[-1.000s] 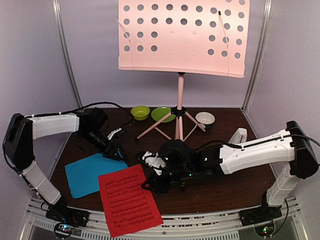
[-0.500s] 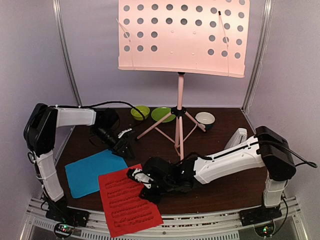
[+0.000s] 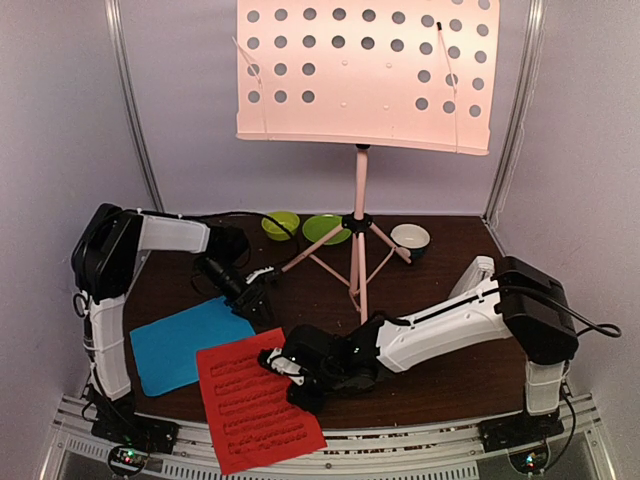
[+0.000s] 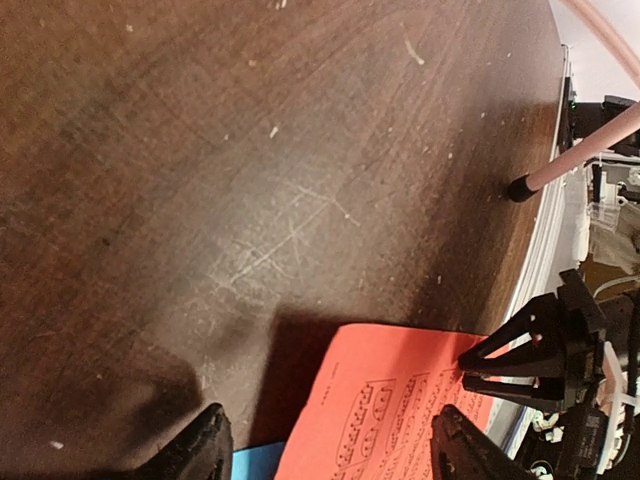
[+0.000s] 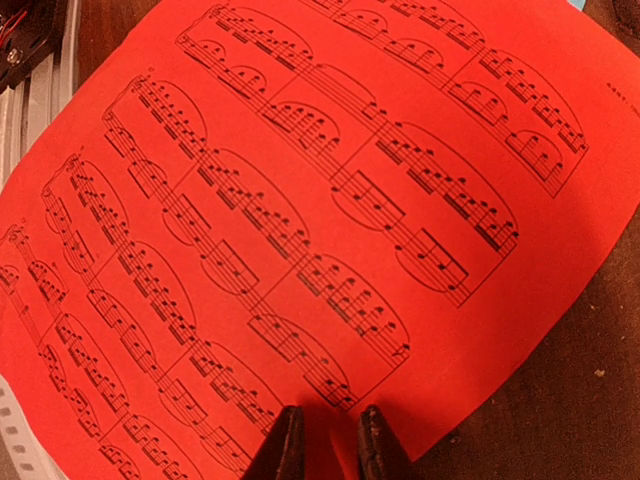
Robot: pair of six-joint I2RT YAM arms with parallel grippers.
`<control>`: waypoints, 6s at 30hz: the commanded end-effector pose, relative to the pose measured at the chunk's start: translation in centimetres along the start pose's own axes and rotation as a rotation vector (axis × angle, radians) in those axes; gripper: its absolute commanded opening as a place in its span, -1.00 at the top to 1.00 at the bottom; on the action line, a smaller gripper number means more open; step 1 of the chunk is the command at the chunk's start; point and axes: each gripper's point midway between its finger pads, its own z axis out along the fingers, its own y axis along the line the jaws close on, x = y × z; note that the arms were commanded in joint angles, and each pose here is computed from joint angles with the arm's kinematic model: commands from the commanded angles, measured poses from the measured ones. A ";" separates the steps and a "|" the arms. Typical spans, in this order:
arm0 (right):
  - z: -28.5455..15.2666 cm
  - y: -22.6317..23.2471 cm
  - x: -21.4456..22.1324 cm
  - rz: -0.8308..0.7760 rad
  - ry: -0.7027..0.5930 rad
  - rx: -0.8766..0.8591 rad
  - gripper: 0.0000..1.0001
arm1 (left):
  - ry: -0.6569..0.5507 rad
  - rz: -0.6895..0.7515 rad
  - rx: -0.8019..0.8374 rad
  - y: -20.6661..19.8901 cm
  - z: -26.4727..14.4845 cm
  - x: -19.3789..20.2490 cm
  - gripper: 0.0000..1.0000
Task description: Set up the instrument practice props
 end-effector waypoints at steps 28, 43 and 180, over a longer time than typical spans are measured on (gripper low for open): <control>-7.4 -3.0 -5.0 0.134 -0.246 0.073 0.21 | -0.107 0.262 -0.052 -6.6 -3.4 -0.9 1.00; -17.9 -4.4 -6.4 0.208 -0.472 0.106 -0.72 | -0.252 0.601 -0.163 -19.5 -7.9 -0.2 1.00; -63.1 -7.1 -27.0 -0.022 -1.479 0.521 1.00 | -1.451 0.351 -0.657 -35.6 -37.6 -13.4 0.19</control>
